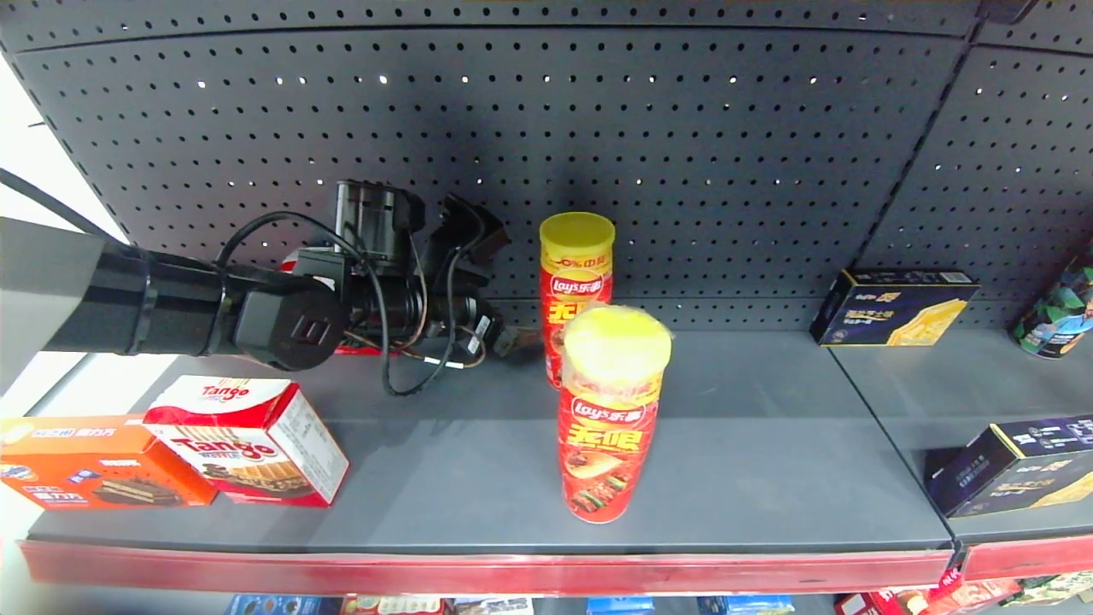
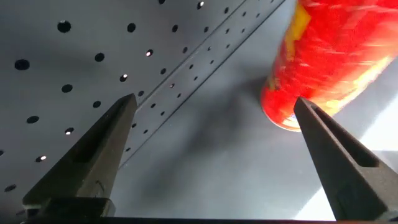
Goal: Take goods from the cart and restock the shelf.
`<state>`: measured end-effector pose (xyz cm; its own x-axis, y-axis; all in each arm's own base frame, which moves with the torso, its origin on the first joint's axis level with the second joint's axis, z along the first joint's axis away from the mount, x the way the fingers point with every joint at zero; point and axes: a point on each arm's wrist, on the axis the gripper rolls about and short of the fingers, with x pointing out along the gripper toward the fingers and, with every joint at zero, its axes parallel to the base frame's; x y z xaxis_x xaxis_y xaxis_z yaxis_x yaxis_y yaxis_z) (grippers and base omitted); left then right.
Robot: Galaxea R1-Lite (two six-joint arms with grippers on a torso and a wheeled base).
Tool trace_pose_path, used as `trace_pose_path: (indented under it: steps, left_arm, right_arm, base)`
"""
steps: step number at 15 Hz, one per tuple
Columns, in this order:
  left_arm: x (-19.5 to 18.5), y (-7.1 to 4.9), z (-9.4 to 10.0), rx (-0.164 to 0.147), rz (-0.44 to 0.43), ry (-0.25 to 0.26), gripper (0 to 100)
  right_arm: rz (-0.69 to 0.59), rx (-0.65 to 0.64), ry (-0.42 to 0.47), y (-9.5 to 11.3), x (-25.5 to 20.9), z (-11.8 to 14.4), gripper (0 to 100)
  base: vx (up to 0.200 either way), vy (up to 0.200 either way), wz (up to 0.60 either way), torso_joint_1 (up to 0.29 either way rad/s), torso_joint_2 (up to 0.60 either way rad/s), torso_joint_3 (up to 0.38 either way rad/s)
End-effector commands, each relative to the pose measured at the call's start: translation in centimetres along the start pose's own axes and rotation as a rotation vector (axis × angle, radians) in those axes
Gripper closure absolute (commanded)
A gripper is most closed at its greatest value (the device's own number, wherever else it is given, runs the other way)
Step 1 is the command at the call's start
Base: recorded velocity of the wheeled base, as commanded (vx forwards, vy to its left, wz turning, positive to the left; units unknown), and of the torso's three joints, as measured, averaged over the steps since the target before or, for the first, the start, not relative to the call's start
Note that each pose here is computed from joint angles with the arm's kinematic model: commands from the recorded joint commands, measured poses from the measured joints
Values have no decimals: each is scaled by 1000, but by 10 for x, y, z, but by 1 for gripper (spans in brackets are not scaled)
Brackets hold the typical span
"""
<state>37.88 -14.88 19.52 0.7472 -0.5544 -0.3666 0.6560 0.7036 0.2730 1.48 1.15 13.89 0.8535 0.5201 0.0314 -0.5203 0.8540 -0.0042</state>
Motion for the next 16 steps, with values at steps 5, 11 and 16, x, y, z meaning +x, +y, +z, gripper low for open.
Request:
trace_pose_path:
  steps: [5, 11, 16]
  left_arm:
    - [-4, -4, 1, 2, -6, 1, 0]
    - [-71, -8, 22, 9, 43, -56, 0]
    - [-111, -6, 13, -3, 139, -29, 0]
  right_arm:
    - [2, -5, -8, 0, 0, 3, 0]
    - [14, 16, 66, -19, 37, 41, 0]
    - [3, -51, 246, -29, 107, 54, 0]
  base:
    - [0, 0, 0, 0, 0, 0]
    - [0, 0, 0, 0, 0, 0]
    - [0, 0, 0, 0, 0, 0]
